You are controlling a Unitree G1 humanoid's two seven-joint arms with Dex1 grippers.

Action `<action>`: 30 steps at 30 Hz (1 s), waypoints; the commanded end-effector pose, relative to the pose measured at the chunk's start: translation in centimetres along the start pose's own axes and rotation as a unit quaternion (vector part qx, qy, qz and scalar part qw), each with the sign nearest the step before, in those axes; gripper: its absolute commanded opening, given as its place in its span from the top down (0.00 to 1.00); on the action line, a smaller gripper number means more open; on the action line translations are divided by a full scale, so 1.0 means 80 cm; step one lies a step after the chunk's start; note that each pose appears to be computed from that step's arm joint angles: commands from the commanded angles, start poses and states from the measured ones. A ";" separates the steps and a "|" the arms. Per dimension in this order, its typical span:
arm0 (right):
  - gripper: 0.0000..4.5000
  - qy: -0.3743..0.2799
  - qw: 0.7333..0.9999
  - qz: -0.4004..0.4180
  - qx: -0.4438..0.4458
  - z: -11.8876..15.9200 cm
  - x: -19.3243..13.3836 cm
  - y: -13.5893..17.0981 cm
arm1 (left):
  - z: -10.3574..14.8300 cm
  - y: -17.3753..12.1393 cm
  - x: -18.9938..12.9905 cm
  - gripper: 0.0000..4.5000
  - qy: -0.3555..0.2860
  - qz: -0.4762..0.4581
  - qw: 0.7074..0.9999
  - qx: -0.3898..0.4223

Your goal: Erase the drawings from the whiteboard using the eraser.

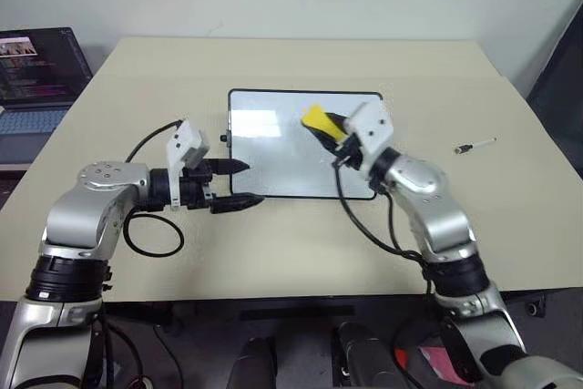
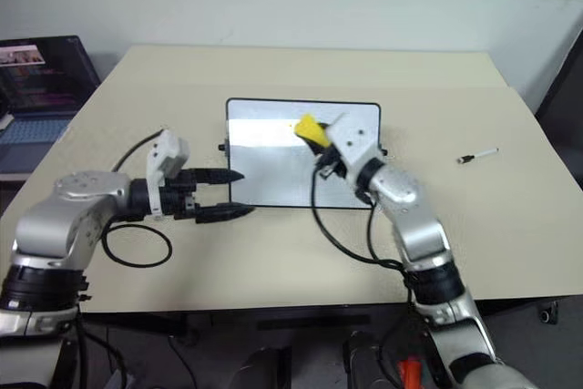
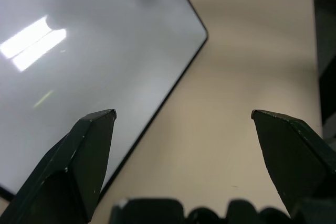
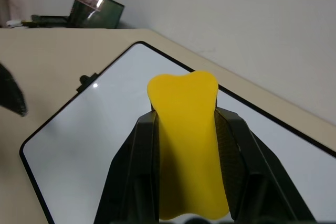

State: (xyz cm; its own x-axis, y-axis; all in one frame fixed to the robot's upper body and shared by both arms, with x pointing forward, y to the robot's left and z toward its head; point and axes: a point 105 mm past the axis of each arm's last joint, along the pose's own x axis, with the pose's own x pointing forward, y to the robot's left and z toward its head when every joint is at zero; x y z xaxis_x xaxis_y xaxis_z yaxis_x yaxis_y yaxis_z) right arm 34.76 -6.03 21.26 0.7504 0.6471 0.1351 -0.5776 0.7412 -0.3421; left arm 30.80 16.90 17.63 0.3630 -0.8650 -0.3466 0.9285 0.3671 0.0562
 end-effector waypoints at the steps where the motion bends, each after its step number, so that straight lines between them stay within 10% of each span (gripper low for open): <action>1: 0.75 0.001 0.999 -0.052 0.012 0.013 -0.041 -0.029 | 0.017 -0.016 0.003 0.00 0.001 -0.037 0.999 0.038; 11: 0.75 0.214 0.961 -0.176 0.018 -0.098 -0.147 -0.069 | 0.026 -0.040 0.037 0.00 -0.003 -0.114 0.991 0.067; 30: 0.75 0.272 0.910 -0.282 0.140 -0.151 -0.154 -0.114 | 0.022 -0.045 0.045 0.00 0.001 -0.129 0.988 0.082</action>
State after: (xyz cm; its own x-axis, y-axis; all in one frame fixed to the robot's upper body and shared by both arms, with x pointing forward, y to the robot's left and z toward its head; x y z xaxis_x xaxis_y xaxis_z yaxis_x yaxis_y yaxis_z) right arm 34.34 -22.22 10.28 0.9416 0.0487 -0.3333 -0.0914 0.9893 -0.1135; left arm 29.07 11.78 17.14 0.1042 -0.9210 -0.3753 0.9936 0.0796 0.0805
